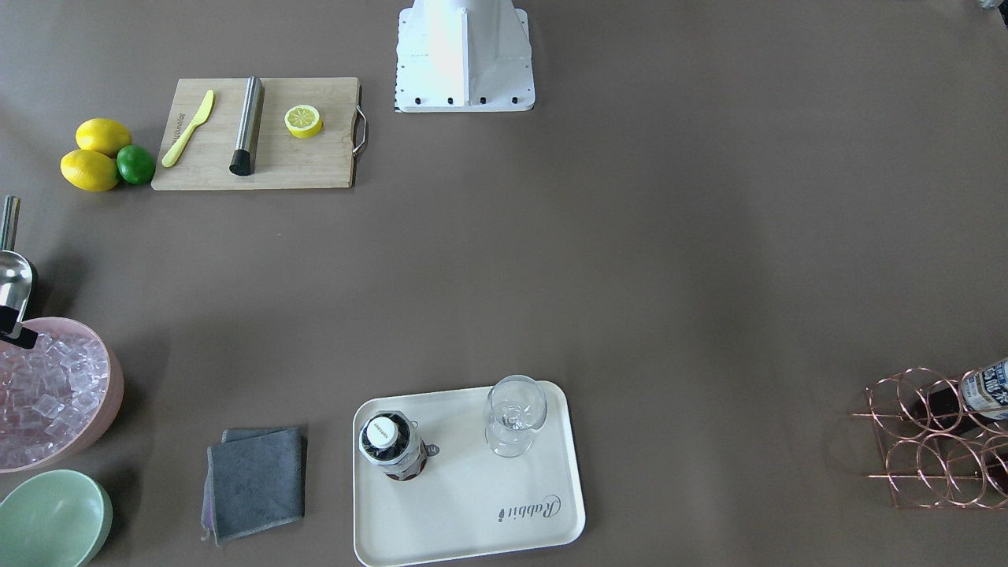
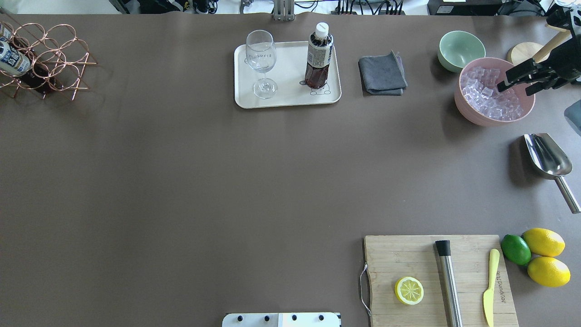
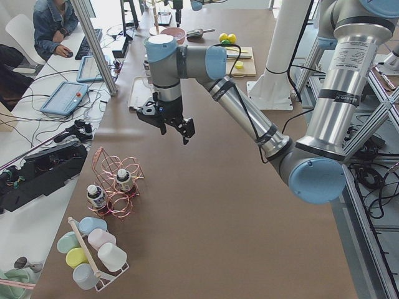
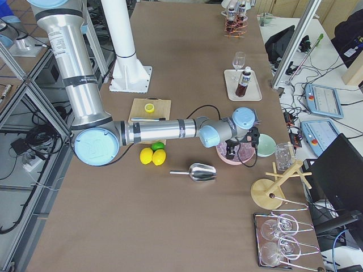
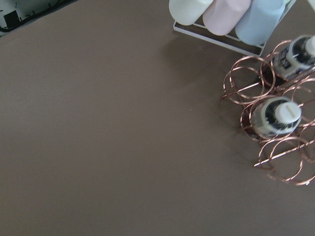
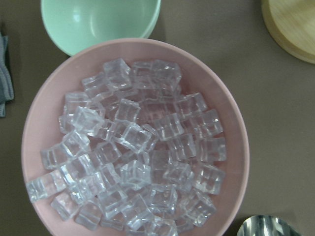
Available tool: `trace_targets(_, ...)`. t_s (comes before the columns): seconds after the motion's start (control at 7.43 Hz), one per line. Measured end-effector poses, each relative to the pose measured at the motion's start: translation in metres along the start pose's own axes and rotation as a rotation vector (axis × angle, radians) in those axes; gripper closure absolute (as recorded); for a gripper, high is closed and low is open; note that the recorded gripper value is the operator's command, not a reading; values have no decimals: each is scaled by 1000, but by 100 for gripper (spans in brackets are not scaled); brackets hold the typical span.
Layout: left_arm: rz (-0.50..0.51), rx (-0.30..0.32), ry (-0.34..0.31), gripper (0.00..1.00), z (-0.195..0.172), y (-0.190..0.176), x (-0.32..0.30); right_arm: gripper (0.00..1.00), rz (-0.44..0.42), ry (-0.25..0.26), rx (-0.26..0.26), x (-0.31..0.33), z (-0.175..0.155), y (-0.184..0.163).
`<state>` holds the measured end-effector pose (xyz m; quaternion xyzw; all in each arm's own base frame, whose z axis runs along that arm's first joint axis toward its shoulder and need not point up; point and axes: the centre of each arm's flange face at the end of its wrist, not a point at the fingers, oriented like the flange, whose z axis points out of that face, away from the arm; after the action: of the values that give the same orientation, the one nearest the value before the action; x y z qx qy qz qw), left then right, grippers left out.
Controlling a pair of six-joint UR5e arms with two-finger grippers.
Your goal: Take tea from basket to plate
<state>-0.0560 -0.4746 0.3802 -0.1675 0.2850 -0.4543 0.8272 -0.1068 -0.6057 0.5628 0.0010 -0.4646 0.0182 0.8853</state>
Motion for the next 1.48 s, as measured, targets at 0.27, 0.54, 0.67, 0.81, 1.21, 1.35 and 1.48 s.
trace_targets(0.27, 208, -79, -16, 2, 24, 19, -31, 2, 90, 46, -41, 35, -20, -1)
trace_targets(0.54, 420, -144, -60, 2, 46, 32, -48, 2, 138, 88, -72, 69, -35, 4)
trace_targets(0.67, 565, -179, -72, 2, 60, 25, -63, 2, 145, 121, -83, 85, -40, 9)
trace_targets(0.81, 683, -218, -81, 2, 77, 8, -73, 2, 130, 141, -81, 103, -49, 24)
trace_targets(1.21, 786, -284, -79, 2, 136, -61, -101, 1, 83, 182, -39, 129, -79, 86)
trace_targets(1.35, 796, -277, -71, 2, 159, -87, -108, 1, 80, 206, -36, 131, -81, 96)
trace_targets(1.48, 833, -241, -52, 2, 177, -107, -112, 1, 77, 244, -37, 135, -80, 100)
